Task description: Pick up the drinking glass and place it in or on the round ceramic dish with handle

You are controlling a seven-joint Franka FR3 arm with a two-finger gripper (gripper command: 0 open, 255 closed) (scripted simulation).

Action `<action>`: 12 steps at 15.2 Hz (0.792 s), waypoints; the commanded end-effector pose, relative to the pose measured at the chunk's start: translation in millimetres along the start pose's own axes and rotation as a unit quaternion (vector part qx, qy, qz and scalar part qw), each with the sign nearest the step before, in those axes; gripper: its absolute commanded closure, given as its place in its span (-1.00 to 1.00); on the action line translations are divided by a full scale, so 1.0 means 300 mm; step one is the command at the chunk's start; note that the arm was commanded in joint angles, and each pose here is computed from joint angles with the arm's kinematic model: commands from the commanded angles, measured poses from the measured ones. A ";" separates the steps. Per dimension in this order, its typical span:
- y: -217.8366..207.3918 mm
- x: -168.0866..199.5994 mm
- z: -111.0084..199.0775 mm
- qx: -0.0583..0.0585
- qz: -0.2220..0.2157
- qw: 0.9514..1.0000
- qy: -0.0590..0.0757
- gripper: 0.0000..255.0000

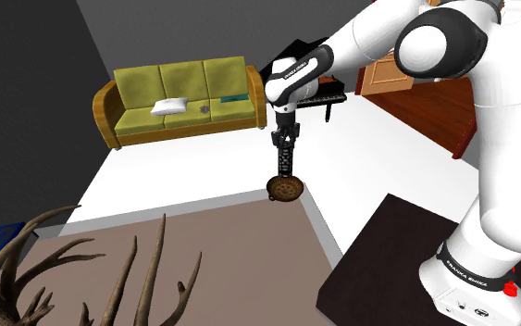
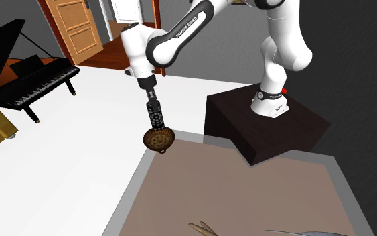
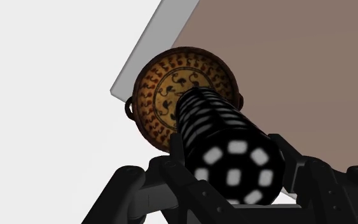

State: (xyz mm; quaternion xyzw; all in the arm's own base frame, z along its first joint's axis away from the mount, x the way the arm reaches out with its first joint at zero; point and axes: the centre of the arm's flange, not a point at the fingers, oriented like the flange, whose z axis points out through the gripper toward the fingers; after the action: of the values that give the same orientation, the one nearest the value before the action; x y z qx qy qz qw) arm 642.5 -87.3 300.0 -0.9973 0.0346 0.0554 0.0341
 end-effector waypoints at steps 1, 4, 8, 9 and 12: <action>0.002 0.004 0.034 0.000 0.000 1.000 0.001 1.00; 0.005 0.009 0.087 0.000 0.000 1.000 0.001 1.00; 0.010 0.017 0.156 0.000 0.000 1.000 0.001 1.00; 0.011 0.019 0.174 0.000 0.000 1.000 0.001 1.00; 0.014 0.025 0.226 0.000 0.000 1.000 0.001 1.00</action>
State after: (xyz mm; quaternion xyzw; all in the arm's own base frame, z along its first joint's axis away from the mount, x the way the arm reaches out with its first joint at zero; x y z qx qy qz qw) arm 642.6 -87.5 236.0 -0.9973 0.0346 0.0554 0.0340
